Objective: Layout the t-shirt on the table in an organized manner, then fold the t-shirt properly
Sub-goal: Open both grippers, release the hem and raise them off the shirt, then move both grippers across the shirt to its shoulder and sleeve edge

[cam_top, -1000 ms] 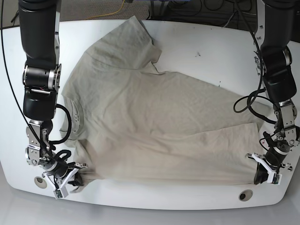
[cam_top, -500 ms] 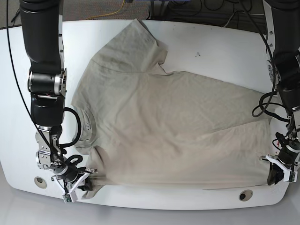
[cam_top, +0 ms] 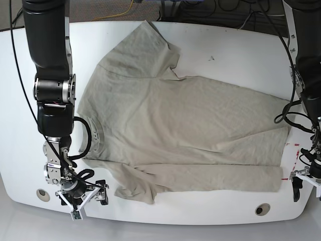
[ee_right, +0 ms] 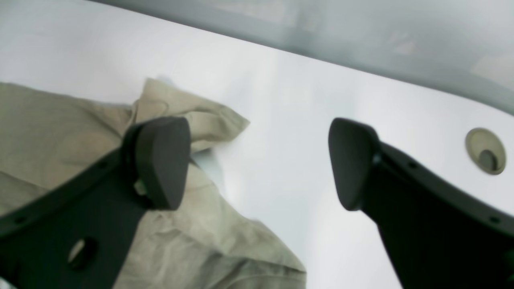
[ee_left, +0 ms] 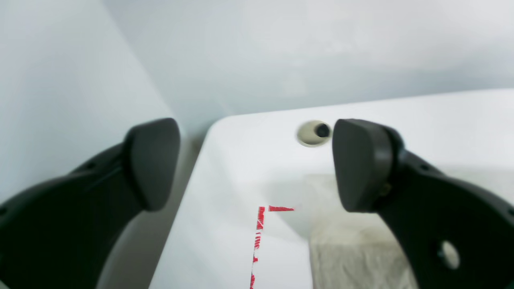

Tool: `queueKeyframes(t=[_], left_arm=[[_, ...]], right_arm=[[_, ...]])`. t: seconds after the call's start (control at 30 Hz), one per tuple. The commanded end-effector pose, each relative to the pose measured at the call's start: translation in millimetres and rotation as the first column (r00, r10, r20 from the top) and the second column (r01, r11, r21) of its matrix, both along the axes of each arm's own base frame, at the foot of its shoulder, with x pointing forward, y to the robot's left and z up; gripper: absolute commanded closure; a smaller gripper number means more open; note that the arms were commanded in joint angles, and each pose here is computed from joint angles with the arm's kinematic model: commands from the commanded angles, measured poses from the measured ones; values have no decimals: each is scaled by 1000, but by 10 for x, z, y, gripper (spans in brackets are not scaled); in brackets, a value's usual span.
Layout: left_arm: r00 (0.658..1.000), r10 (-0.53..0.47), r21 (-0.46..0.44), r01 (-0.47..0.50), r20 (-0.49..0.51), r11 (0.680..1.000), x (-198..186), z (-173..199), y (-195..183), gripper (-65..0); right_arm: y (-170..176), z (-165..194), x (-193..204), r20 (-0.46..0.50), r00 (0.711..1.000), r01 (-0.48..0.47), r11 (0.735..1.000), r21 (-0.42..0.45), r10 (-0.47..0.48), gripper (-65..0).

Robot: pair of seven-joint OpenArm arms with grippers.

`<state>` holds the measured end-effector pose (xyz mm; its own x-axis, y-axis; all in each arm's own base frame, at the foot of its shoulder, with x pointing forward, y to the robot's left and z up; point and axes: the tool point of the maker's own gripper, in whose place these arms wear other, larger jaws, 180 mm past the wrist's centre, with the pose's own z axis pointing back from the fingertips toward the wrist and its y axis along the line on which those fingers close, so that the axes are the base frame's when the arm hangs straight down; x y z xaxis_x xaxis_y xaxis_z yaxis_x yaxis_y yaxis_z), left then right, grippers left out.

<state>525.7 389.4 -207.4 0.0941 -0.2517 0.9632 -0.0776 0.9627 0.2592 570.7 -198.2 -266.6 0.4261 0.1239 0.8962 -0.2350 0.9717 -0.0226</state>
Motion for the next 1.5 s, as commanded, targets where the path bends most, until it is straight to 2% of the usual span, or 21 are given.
queueKeyframes(t=[0.0,0.2,0.33,0.5,0.67,0.8,0.93,1.1,1.47], left_arm=[[995,22,16,-23,97,1000,17,387,145,-593],[994,34,45,-39,103,998,-60,476,287,-593],[995,7,113,-18,100,993,-187,422,210,-594],[999,-25,207,16,41,978,-412,231,67,-596],[998,-58,264,66,-36,962,-669,-66,-124,-596],[994,-91,218,103,-66,970,-864,-326,-362,-596],[995,-39,178,55,-91,983,-1132,-426,-233,-597],[996,-21,93,29,-87,995,-1236,-477,-247,-597],[989,-70,58,78,-130,995,-1594,-557,-391,-594]], right_arm=[[-103,515,116,102,995,5,999,-34,-1,-516],[-223,574,-121,75,997,1,989,-145,10,-516],[-189,558,-446,64,998,-14,974,-224,29,-518],[-246,458,-848,41,999,11,968,-250,-1,-518],[-108,282,-1218,19,1000,11,971,-239,-7,-518],[-96,111,-1520,1,999,43,980,-193,-43,-518],[-81,-40,-1781,-20,998,62,985,-163,-66,-518],[43,-197,-1993,-52,997,53,989,-138,-61,-518],[312,-541,-2541,-142,989,35,996,-88,-47,-518]])
